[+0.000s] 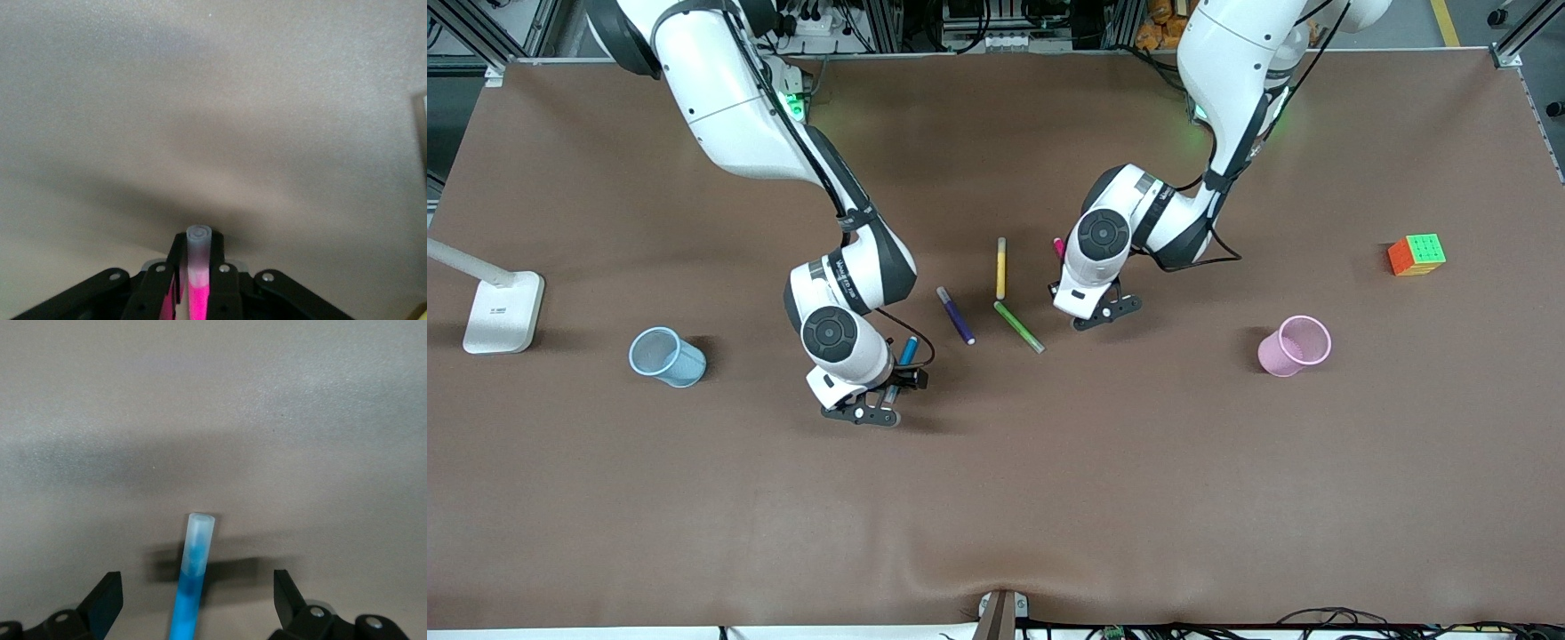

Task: Place pink and blue markers in matching cups
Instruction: 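Close the left gripper on the pink marker while the right gripper grasps the blue marker, then carry the pink marker to the pink cup while the right gripper carries blue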

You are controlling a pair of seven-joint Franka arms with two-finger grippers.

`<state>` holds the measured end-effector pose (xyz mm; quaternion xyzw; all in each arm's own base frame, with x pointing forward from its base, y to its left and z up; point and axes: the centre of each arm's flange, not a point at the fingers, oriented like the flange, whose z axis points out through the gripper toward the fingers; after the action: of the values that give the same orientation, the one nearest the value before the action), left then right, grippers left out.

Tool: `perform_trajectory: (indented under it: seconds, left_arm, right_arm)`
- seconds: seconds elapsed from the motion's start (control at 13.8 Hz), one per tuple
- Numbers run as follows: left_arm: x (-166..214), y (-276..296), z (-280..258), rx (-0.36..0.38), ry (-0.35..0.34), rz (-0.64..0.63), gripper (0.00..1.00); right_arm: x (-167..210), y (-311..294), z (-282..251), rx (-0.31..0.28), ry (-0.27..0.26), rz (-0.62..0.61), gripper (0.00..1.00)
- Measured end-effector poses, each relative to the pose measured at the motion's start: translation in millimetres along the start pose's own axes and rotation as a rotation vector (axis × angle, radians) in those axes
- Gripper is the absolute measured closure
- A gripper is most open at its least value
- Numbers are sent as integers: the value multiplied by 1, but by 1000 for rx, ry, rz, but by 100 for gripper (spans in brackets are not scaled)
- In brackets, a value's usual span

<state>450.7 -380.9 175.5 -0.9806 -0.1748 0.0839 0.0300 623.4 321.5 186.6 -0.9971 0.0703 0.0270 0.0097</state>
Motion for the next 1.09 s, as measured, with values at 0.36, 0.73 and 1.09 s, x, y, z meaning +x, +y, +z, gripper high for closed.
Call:
perform_trajectory:
  seconds: [0.36,0.73,1.09]
  left_arm:
    - [17,-12,-46,9,-10,-9,83]
    - [72,-66,-106,-15,-13,-60,83]
    - [138,-143,-151,34,101,-11,83]
  right_arm:
    - [1,2,13,-4,3,-2,0]
    - [2,-1,12,-1,9,-12,32]
    - [23,24,4,7,22,-85,83]
